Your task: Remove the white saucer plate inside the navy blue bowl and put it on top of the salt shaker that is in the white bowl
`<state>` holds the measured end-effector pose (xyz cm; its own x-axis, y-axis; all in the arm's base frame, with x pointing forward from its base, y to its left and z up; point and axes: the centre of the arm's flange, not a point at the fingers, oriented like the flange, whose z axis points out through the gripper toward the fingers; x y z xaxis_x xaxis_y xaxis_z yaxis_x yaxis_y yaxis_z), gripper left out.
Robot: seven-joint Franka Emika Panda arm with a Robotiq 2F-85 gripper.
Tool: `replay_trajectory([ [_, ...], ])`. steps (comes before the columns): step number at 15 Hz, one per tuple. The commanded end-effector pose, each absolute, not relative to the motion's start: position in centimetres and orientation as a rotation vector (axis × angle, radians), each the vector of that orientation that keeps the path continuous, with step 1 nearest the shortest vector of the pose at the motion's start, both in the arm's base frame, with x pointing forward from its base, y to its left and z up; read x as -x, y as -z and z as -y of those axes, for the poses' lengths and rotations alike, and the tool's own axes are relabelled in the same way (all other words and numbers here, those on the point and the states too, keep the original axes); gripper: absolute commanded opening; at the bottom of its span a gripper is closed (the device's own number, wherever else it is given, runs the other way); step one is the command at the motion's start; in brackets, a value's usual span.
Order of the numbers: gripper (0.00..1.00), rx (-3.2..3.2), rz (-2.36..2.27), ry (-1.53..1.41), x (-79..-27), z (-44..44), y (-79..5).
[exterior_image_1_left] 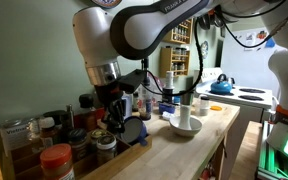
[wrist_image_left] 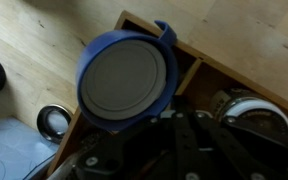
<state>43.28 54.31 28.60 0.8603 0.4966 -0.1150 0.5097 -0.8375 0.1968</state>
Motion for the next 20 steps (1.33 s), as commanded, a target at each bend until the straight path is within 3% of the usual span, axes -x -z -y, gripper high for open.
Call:
replay_trajectory([
  [1,0.0,-2.789,-0.801,0.055,-41.8,-53.9,-29.4],
  [9,0.0,-2.724,-0.734,0.08,-44.2,-53.0,-25.1],
  [20,0.0,-2.547,-0.587,-0.025,-44.5,-50.8,-26.2],
])
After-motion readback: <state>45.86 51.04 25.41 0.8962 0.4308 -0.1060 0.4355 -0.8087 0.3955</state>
